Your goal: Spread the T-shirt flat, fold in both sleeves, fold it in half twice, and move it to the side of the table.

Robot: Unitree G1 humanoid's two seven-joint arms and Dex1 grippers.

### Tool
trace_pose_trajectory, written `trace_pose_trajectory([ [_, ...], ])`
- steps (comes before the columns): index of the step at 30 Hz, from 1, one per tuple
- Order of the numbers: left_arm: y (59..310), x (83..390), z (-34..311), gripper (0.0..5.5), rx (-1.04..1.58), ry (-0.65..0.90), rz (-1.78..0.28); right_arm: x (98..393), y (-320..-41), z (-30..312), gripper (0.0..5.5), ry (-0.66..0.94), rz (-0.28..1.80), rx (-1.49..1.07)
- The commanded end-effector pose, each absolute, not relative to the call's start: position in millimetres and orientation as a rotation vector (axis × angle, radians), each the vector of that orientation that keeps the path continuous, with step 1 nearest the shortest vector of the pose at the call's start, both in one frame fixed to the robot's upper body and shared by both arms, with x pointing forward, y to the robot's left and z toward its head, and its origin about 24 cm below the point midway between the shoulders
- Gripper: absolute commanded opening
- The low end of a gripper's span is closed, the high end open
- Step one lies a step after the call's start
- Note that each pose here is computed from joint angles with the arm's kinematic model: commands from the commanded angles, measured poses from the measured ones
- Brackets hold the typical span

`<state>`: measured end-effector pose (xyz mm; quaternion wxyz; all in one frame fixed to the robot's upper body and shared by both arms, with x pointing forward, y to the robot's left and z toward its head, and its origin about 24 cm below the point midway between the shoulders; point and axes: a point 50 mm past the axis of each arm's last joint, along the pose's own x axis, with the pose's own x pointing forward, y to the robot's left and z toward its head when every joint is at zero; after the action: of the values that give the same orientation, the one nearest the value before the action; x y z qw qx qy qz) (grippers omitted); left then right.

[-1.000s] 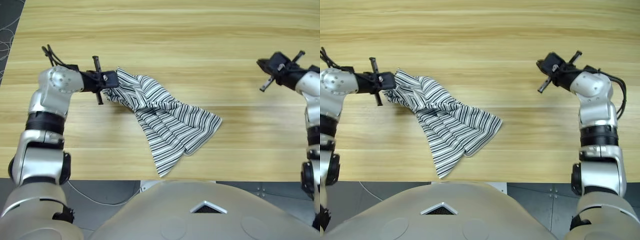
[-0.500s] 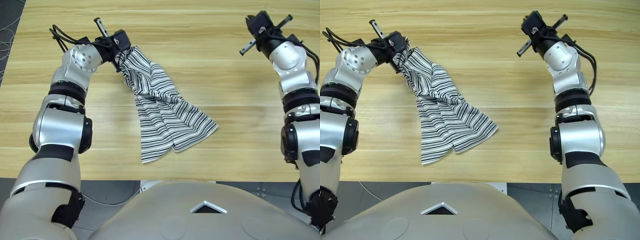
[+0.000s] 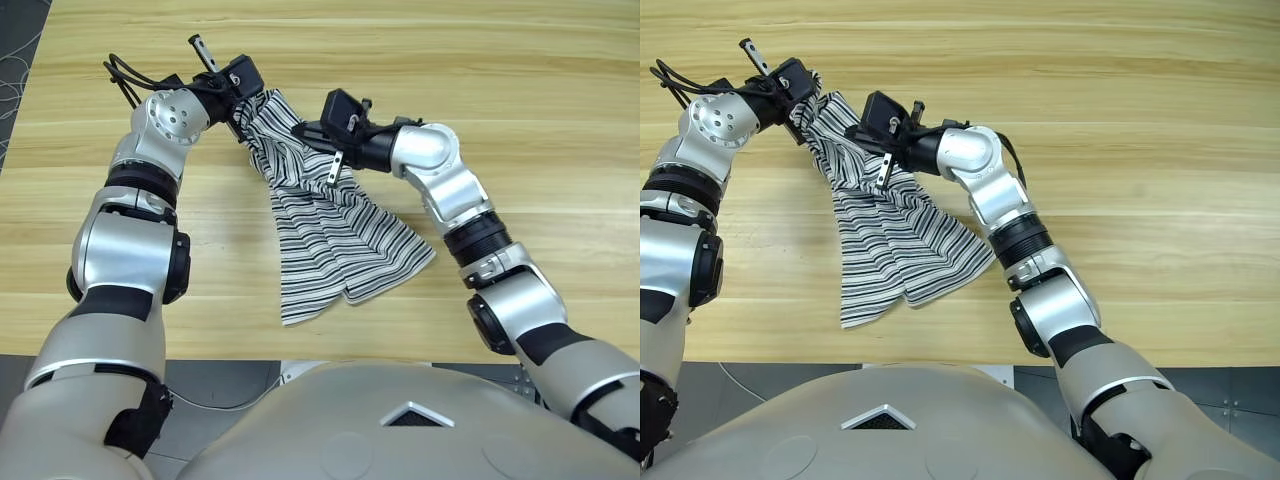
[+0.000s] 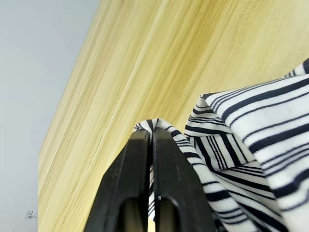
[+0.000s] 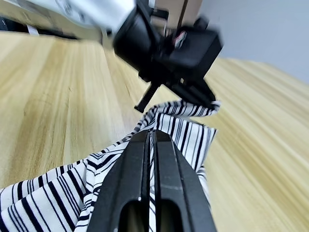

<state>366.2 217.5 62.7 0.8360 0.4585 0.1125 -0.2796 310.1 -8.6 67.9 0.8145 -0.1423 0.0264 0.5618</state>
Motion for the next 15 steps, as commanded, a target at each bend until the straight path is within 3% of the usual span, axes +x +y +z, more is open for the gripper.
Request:
trace_pose_trajectory([
  [1, 212, 370, 66, 0.1, 0.979, 0.222, -0.593, 305, 8, 70, 0.42, 0.074, 1.213, -0.249],
  [9, 204, 371, 65, 0.1, 0.975, 0.216, -0.603, 304, 23, 70, 1.74, 0.157, 1.139, -0.107],
  [15, 201, 372, 65, 0.1, 0.971, 0.21, -0.607, 321, 22, 58, 1.78, 0.211, 0.917, -0.187],
])
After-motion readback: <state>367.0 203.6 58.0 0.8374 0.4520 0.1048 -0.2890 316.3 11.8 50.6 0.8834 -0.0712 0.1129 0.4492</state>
